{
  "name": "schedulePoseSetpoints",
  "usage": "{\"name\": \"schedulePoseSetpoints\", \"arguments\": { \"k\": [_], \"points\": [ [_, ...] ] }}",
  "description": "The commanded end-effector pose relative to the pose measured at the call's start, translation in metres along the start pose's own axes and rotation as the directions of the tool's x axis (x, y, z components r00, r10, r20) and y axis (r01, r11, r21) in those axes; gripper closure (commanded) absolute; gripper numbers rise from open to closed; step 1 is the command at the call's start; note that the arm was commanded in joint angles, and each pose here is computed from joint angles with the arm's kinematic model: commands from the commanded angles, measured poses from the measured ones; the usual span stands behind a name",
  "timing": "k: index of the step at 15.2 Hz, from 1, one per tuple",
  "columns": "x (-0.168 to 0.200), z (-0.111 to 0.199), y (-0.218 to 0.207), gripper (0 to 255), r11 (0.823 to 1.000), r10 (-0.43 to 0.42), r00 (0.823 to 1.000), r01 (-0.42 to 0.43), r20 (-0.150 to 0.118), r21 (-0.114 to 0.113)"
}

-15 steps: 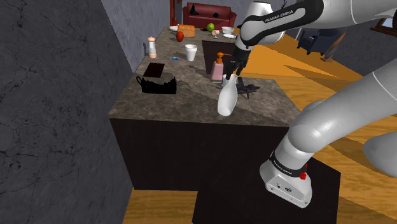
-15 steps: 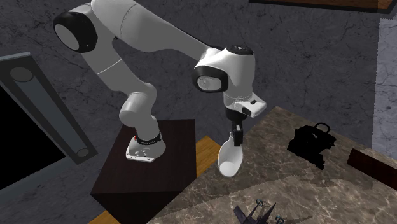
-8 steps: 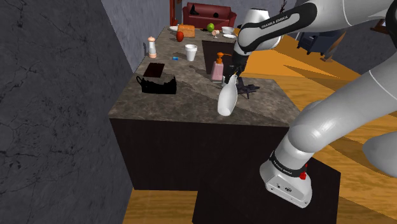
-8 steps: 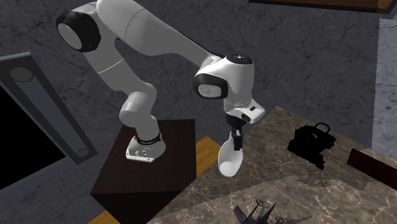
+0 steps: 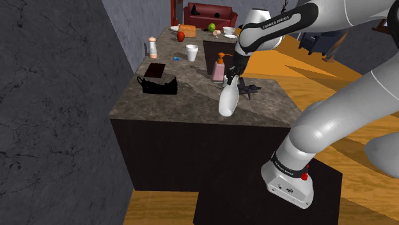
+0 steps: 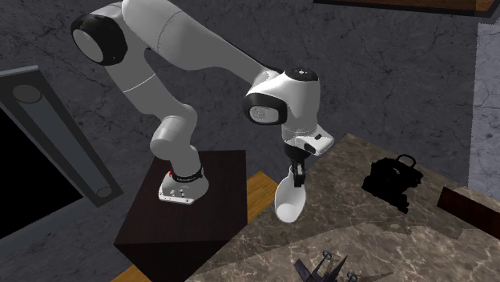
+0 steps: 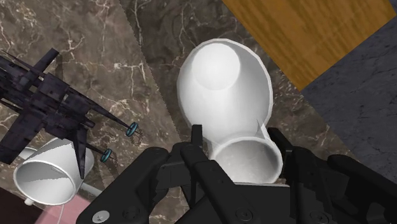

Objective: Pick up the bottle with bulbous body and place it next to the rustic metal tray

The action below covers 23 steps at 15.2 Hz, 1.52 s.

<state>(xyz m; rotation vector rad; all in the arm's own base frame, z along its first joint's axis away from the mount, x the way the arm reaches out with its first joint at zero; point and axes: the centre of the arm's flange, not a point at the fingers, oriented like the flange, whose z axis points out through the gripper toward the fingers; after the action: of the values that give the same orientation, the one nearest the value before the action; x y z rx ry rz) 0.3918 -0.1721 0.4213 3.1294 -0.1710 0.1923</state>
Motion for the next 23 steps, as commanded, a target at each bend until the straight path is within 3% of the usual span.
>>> {"name": "schedulePoseSetpoints", "arguments": {
  "k": [1,6,23],
  "points": [
    [0.000,0.000,0.000,255,1.000,0.000,1.000,0.000,0.000,0.000],
    [0.000,0.000,0.000,255,1.000,0.000,1.000,0.000,0.000,0.000],
    [0.011,-0.089,0.000,255,1.000,0.000,1.000,0.000,0.000,0.000]
  ]
}}
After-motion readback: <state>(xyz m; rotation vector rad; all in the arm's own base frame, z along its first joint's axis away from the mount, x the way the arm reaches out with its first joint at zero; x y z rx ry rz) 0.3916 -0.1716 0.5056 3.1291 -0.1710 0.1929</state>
